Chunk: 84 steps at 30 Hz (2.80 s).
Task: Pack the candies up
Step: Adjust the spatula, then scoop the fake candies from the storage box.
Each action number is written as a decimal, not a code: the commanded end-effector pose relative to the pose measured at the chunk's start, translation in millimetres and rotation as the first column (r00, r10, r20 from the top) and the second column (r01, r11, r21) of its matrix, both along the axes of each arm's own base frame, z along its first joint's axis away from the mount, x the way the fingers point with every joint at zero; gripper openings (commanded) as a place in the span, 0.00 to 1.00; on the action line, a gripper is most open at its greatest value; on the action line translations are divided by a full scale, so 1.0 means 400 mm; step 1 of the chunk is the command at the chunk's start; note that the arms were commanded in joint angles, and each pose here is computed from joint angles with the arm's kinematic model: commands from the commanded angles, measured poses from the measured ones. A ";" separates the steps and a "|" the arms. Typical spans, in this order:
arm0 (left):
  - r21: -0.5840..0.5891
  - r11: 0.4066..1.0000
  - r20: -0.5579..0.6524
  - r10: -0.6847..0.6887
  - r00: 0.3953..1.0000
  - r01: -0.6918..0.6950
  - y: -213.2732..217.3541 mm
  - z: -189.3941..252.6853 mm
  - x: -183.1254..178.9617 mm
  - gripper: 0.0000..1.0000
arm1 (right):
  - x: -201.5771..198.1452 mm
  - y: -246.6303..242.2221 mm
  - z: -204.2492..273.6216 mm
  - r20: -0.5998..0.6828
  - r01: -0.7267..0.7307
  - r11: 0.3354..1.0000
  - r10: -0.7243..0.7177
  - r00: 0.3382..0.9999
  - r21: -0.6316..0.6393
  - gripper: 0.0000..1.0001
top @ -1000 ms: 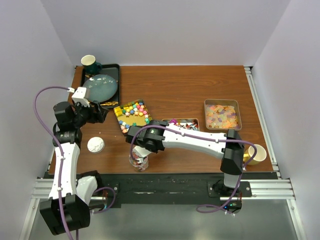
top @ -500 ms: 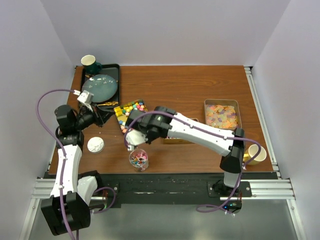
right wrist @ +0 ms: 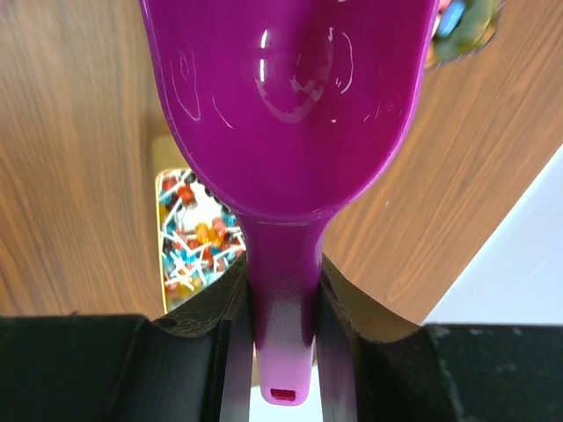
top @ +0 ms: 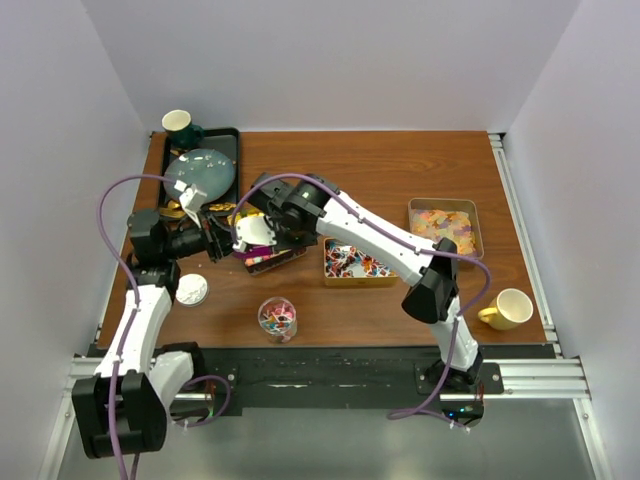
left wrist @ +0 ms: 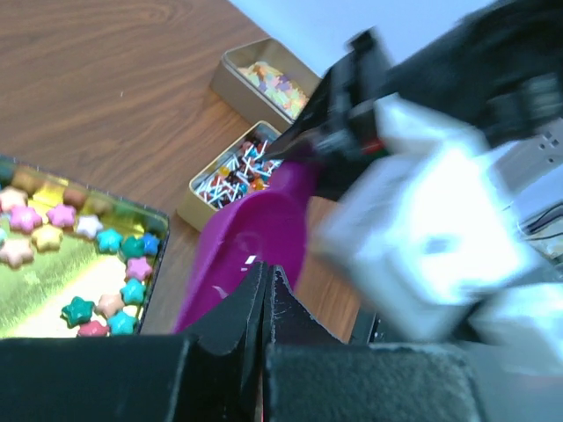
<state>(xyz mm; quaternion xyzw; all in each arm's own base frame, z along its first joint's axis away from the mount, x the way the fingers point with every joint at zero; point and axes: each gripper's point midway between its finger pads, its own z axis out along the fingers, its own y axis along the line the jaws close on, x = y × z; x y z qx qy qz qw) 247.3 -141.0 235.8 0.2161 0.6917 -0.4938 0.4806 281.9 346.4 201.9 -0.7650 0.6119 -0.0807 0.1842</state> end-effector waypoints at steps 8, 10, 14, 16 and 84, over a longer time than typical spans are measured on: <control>0.022 0.998 -0.035 0.052 0.998 -0.051 0.015 -0.025 0.081 0.00 | -0.158 -0.124 0.161 -0.131 -0.012 0.997 0.022 0.991 0.080 0.00; 0.015 0.998 -0.012 0.055 0.998 -0.055 0.015 -0.006 0.095 0.00 | -0.150 -0.189 0.107 -0.155 0.019 1.000 -0.022 0.988 -0.020 0.00; 0.055 0.995 -0.018 0.080 0.997 -0.079 0.026 -0.019 0.140 0.17 | -0.101 -0.328 0.072 -0.160 0.104 0.991 -0.116 0.980 -0.083 0.00; 0.090 0.991 -0.049 0.103 0.994 -0.098 0.026 -0.057 0.156 0.23 | -0.083 -0.420 0.061 -0.141 0.133 0.975 -0.159 0.977 -0.177 0.00; 0.293 0.946 -0.425 -0.003 0.905 0.141 -0.185 -0.489 0.172 0.28 | 0.042 -0.675 -0.113 -0.195 -0.097 0.662 -0.076 0.978 -0.743 0.00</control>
